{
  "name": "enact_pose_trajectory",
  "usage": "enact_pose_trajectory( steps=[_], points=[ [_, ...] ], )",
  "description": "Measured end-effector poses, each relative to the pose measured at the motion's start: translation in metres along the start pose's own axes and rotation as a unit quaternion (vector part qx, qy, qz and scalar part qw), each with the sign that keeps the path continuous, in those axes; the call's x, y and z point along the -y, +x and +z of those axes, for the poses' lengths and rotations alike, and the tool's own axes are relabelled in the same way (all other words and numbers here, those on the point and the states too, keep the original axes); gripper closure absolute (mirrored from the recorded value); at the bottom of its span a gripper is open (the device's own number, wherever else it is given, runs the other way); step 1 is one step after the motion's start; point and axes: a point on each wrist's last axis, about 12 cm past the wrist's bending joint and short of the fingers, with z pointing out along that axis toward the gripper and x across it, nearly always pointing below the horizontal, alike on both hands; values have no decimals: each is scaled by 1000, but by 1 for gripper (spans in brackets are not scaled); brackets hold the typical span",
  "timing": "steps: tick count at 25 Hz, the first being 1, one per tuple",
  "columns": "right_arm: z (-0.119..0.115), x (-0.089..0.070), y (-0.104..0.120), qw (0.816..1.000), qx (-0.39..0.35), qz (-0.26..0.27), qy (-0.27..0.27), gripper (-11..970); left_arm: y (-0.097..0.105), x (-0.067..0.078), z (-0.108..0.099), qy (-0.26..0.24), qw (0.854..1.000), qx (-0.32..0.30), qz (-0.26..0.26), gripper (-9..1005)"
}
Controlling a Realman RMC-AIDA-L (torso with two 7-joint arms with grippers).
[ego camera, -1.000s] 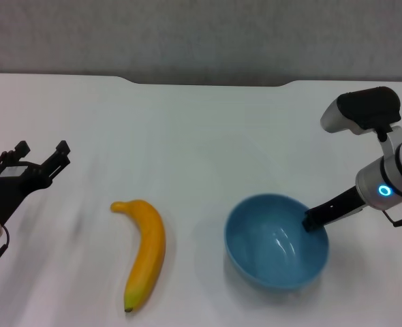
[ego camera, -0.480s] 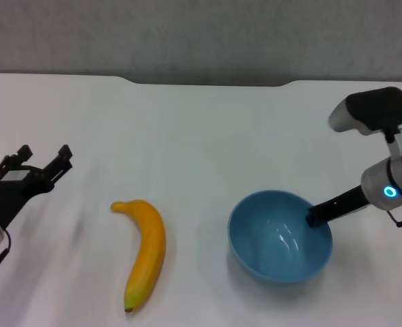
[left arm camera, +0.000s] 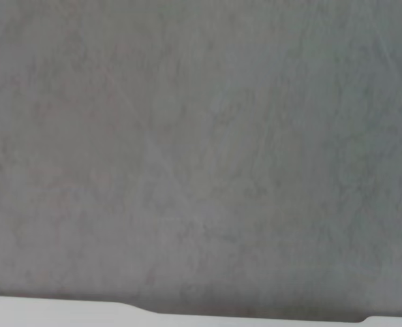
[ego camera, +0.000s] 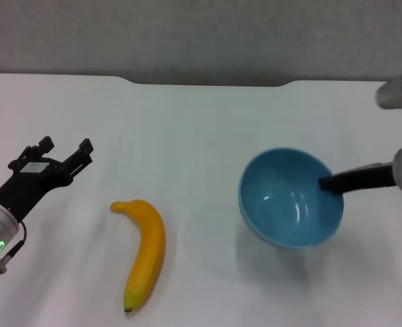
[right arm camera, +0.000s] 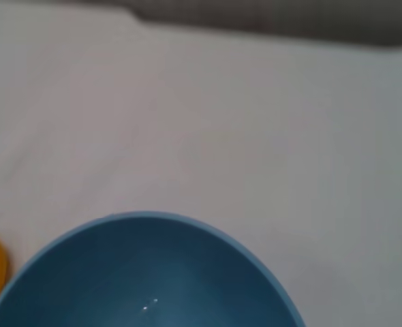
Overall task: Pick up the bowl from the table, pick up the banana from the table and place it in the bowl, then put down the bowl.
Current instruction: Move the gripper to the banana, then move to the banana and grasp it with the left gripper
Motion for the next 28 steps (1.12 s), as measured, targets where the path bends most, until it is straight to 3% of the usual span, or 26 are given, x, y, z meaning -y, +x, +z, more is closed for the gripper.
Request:
enact_pose_trajectory(
  steps=[8, 12, 19, 28],
  points=[
    [-9, 7, 17, 995, 103, -1, -6, 932, 0, 6, 5, 19, 1000, -15, -3, 112],
    [-8, 8, 26, 993, 117, 18, -18, 932, -2, 12, 13, 35, 998, -41, 12, 113],
    [-9, 11, 12, 995, 67, 52, -51, 932, -6, 20, 16, 49, 996, -52, 43, 113],
    [-11, 25, -5, 998, -7, 57, -22, 932, -15, 35, 32, 72, 989, -101, 86, 113]
  ],
)
